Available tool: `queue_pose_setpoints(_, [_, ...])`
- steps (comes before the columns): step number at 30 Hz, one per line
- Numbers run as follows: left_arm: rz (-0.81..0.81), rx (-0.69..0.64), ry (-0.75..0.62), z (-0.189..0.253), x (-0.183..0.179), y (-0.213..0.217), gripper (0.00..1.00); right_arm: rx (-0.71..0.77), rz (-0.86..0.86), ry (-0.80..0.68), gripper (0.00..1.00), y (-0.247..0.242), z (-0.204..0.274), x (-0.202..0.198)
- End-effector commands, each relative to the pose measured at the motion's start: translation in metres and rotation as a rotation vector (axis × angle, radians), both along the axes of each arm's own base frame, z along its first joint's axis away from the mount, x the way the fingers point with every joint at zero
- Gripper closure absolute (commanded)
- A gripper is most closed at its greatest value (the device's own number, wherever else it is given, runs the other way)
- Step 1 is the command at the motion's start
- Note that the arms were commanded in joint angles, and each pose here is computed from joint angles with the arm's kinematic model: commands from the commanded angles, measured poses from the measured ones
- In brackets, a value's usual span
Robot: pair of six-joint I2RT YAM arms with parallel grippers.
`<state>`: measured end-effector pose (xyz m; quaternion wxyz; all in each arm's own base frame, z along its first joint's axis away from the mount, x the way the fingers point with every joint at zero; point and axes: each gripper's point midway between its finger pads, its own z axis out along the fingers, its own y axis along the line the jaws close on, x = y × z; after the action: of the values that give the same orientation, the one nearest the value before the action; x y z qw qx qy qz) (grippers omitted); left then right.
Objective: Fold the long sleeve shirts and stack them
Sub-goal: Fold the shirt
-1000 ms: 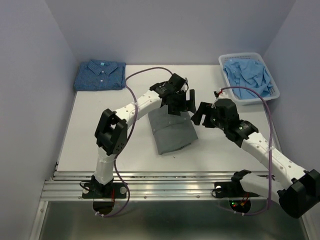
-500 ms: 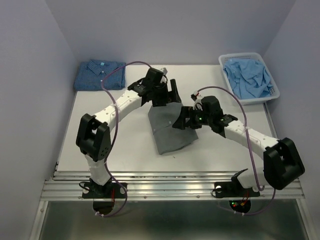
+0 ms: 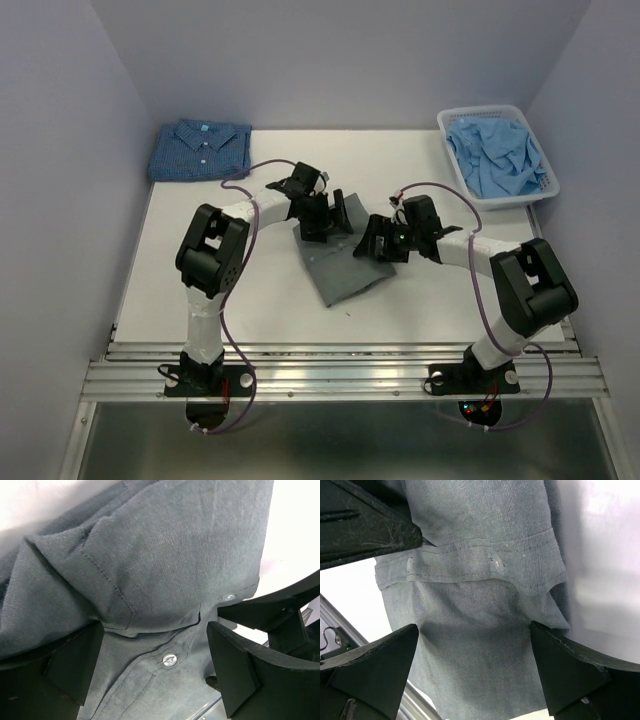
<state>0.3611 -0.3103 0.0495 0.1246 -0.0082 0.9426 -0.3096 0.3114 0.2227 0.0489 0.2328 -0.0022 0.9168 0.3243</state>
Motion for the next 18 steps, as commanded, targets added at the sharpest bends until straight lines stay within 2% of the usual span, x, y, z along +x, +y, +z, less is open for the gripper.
queue_pose_setpoints(1, [-0.022, 0.080, 0.025, -0.038, -0.002, 0.021, 0.01, -0.129, 0.002, 0.030, 0.00, -0.022, -0.039, 0.005])
queue_pose_setpoints(6, [0.005, 0.053, -0.013, -0.010, -0.009, 0.025, 0.01, -0.097, 0.074, -0.019, 0.00, -0.008, -0.019, 0.020])
queue_pose_setpoints(11, [0.059, 0.019, -0.187, 0.075, 0.004, 0.030, 0.01, -0.016, 0.107, -0.197, 0.00, 0.005, 0.063, 0.037])
queue_pose_setpoints(12, [0.066, 0.013, -0.213, 0.087, 0.007, 0.031, 0.01, 0.012, 0.116, -0.266, 0.00, 0.006, 0.090, 0.036])
queue_pose_setpoints(14, [0.074, -0.018, -0.270, 0.115, 0.012, 0.027, 0.01, 0.095, 0.162, -0.310, 0.00, 0.023, 0.114, 0.023])
queue_pose_setpoints(18, [0.073, -0.036, -0.291, 0.127, 0.025, 0.019, 0.01, 0.186, 0.269, -0.370, 0.00, 0.058, 0.142, -0.008])
